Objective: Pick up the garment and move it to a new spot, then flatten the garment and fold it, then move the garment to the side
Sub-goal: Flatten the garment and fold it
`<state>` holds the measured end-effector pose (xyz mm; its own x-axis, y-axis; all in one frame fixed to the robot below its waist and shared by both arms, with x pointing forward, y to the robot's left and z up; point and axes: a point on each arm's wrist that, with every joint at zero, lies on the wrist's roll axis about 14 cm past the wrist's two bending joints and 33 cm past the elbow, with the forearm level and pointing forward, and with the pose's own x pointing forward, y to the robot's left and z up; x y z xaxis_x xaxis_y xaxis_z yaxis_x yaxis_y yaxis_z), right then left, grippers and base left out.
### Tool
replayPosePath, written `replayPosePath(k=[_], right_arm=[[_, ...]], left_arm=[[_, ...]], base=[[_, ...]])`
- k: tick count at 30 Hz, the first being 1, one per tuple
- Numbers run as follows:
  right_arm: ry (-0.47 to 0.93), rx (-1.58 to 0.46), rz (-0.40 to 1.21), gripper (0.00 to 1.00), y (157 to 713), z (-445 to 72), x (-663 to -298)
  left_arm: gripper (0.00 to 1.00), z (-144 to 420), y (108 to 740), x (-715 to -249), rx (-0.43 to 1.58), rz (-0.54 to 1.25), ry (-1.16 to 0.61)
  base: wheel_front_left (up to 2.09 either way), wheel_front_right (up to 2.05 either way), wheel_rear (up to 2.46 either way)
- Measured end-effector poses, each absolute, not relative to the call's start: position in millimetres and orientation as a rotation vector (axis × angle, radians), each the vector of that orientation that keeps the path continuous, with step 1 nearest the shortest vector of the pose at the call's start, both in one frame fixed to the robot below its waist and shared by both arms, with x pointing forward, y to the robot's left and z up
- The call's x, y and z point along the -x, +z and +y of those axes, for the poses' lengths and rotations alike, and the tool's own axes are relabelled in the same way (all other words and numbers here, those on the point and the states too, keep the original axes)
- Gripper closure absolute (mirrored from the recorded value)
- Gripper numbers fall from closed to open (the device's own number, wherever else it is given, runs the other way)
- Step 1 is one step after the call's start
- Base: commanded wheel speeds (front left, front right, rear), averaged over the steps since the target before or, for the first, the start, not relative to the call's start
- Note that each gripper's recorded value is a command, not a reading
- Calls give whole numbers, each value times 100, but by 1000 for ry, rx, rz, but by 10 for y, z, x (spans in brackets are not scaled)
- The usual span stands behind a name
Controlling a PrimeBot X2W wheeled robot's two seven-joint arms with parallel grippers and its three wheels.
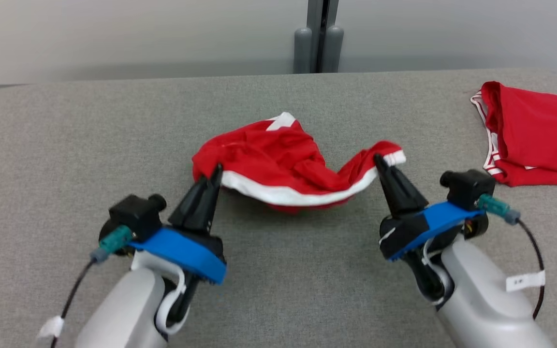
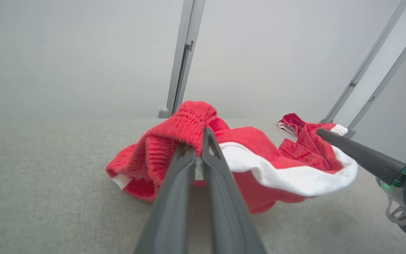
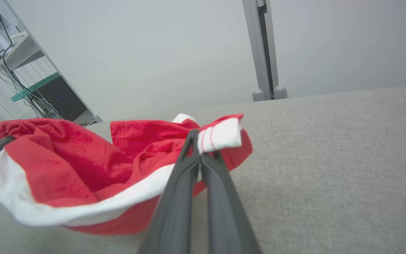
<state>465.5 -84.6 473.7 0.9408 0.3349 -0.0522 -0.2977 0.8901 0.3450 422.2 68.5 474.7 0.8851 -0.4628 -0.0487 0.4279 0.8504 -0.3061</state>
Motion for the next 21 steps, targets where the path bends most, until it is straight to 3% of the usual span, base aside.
replayPosePath(k=[13,21], right_arm=[[248,-561,-93,100,5935,-1215,-6122],[235,-574,-249,100,6703,-1368,-6844]], left_arm=[[100,404,5930,-5793,323,-83,-552],[100,117,6666,-6570,290,-230,-603]], base=[[0,0,0],[0,0,0]])
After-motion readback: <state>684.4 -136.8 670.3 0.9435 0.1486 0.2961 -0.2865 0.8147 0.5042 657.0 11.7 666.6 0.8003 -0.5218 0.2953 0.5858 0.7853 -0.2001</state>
